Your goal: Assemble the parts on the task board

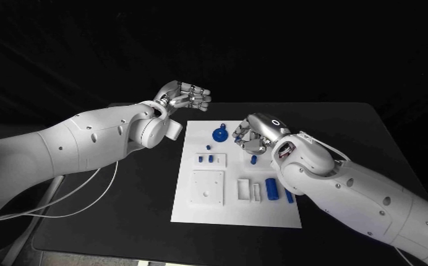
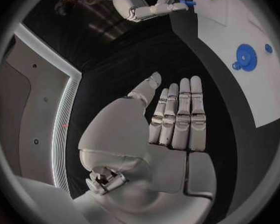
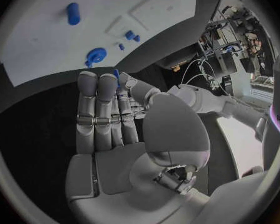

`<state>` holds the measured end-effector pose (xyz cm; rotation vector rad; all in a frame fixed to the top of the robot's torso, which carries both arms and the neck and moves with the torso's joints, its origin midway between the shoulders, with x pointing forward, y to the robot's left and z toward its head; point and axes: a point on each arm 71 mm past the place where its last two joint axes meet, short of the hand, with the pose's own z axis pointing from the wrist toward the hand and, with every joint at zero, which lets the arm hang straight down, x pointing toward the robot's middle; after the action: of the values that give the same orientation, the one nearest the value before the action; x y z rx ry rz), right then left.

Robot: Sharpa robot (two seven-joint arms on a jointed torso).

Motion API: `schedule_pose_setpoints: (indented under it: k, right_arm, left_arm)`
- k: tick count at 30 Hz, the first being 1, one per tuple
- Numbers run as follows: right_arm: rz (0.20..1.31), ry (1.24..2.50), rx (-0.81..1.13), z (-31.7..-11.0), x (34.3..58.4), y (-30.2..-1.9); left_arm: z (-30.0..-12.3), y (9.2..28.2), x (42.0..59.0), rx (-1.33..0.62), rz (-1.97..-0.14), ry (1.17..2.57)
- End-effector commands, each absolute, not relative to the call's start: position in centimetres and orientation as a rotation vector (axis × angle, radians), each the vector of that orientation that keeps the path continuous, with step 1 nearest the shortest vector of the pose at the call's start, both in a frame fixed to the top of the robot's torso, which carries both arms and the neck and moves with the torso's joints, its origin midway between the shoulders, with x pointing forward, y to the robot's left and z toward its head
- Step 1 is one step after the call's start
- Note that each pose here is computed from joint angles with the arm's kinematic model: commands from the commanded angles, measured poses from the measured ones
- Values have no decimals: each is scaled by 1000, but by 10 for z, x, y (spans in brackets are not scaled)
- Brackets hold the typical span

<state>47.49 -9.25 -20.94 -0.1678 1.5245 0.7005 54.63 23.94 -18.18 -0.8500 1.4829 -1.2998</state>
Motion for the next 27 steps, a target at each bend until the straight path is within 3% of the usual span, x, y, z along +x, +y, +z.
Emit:
schedule_pose_setpoints:
  k: [1, 16, 27]
  right_arm:
    - [759, 1507, -217, -215, 463, -77]
    - [801, 1600, -346, -263, 431, -34]
    - [757, 1663, -367, -288, 428, -26]
  left_arm:
    - [-181, 236, 547, -855, -1322, 1476]
    - [-181, 218, 547, -848, -1356, 1480]
    - [-182, 211, 546, -849, -1374, 1491]
